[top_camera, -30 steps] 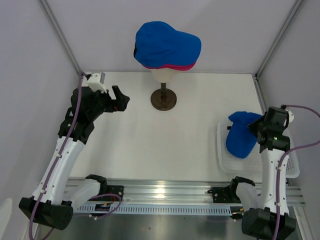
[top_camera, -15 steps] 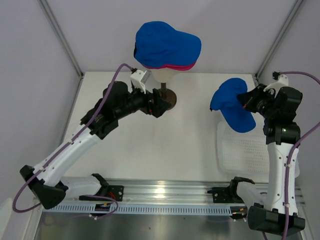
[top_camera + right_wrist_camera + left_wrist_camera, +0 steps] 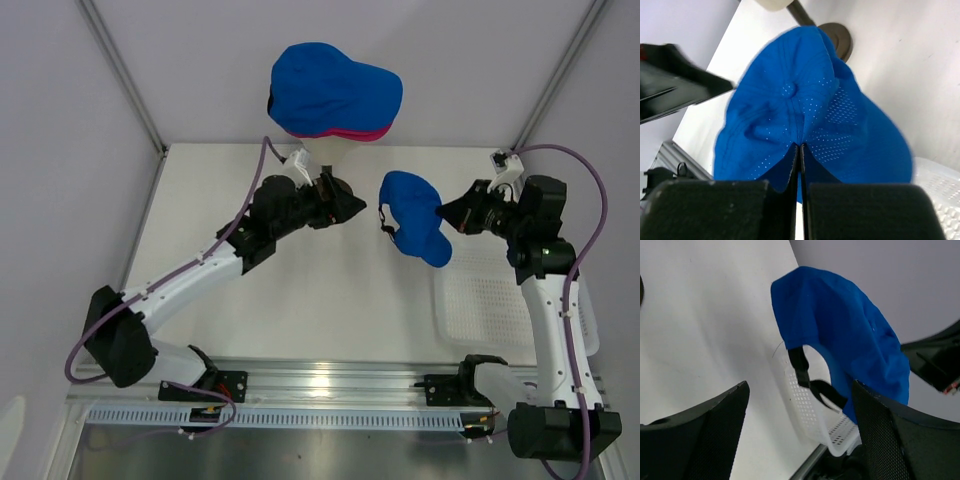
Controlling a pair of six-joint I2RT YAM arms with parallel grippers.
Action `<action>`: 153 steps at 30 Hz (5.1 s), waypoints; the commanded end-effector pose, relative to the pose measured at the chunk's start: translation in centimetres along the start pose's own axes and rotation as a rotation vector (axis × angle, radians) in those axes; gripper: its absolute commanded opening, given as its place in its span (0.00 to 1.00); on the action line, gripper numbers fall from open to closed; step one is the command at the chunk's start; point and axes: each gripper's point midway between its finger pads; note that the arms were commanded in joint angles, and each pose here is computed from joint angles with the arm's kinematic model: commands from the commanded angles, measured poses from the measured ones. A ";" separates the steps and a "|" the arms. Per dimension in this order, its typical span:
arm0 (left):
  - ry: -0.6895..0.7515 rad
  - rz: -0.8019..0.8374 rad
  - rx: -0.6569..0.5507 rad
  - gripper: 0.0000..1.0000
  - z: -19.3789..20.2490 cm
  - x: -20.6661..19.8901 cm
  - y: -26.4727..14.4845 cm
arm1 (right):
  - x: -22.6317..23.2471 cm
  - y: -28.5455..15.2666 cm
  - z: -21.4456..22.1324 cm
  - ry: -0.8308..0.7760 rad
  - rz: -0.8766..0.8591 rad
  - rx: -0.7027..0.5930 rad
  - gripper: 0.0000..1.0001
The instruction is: Stack the hats
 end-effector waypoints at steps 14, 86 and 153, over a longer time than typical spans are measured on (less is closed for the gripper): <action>-0.316 -0.014 0.196 0.75 7.7 3.4 4.0 | 1.7 -1.0 0.2 -0.054 -0.026 -0.058 0.00; 0.339 -0.144 0.419 0.01 13.5 12.7 9.6 | -19.9 3.2 4.2 0.459 0.445 0.023 0.99; 0.568 0.211 -0.404 0.01 -15.7 -17.4 -12.4 | 5.6 -8.2 -25.7 0.016 -0.124 -0.795 0.00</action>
Point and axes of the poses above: each gripper's point midway between its finger pads, its own y axis out along the fingers, its own x axis along the line the jaws close on, z = x × y, and after that the axes turned 14 degrees about -y, right-handed
